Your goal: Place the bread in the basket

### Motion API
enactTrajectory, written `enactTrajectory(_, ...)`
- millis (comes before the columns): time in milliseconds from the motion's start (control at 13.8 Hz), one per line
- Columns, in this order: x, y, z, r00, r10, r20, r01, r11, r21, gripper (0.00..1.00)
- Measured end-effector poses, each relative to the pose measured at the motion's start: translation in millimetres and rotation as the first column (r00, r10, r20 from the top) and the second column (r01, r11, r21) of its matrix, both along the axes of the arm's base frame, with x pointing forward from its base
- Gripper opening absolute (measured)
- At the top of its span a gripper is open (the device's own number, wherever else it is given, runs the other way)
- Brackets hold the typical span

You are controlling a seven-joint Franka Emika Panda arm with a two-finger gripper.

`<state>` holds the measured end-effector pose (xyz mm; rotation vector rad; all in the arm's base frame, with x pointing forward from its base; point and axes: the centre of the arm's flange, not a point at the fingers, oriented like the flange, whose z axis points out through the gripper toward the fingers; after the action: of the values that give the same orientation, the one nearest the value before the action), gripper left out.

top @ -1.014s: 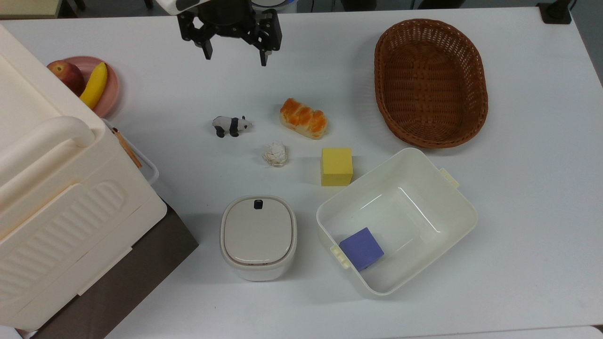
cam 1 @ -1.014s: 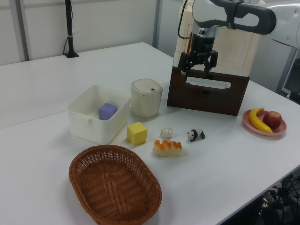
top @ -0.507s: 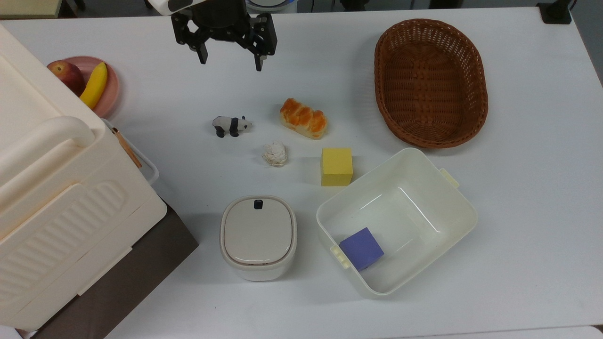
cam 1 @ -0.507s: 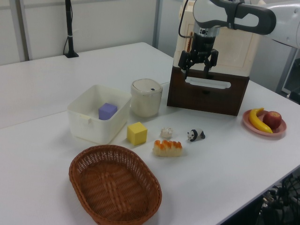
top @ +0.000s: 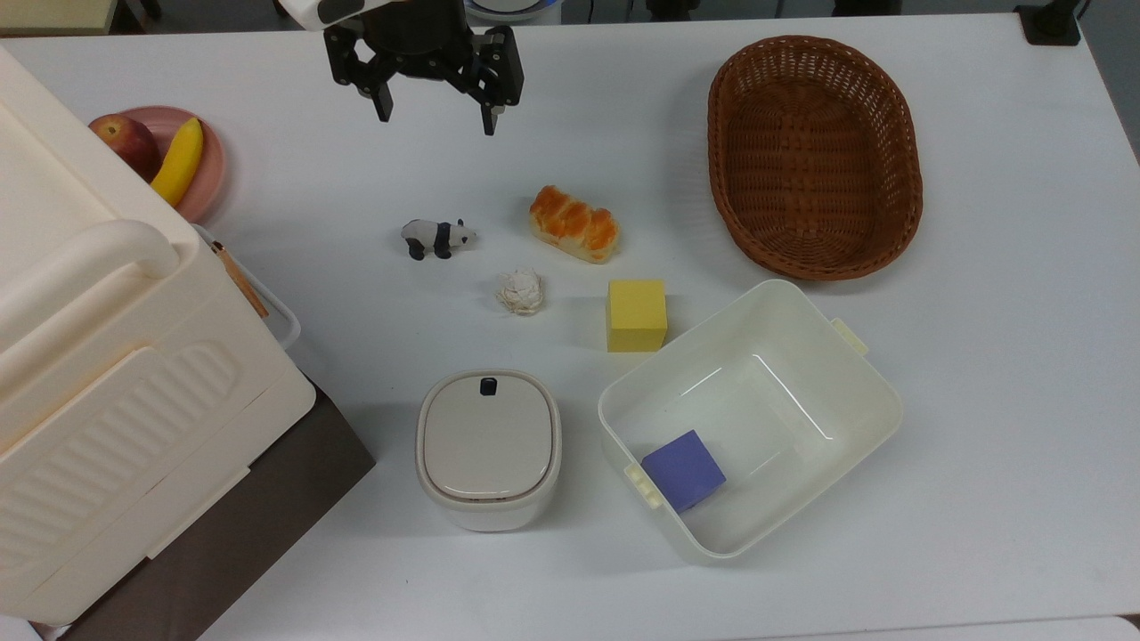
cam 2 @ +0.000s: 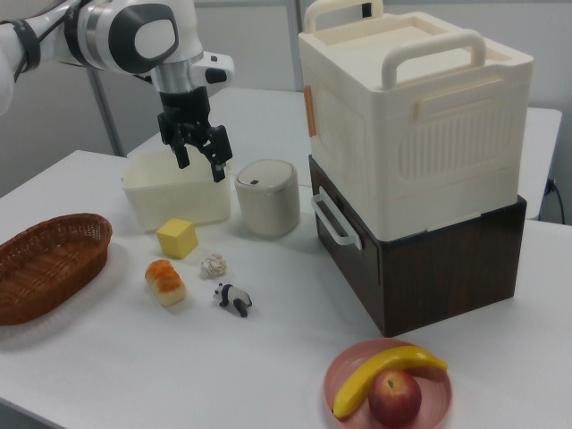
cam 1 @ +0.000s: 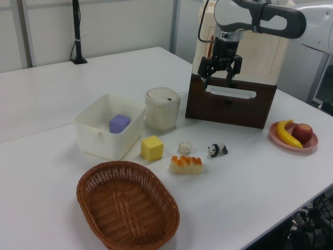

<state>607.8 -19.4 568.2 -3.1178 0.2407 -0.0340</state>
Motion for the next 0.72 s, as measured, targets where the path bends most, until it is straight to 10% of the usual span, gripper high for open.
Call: enactTrajectory(724, -1, 3, -13, 0.999, 0.04, -0.027, -0.04, 0.999, 0.001, 0.99)
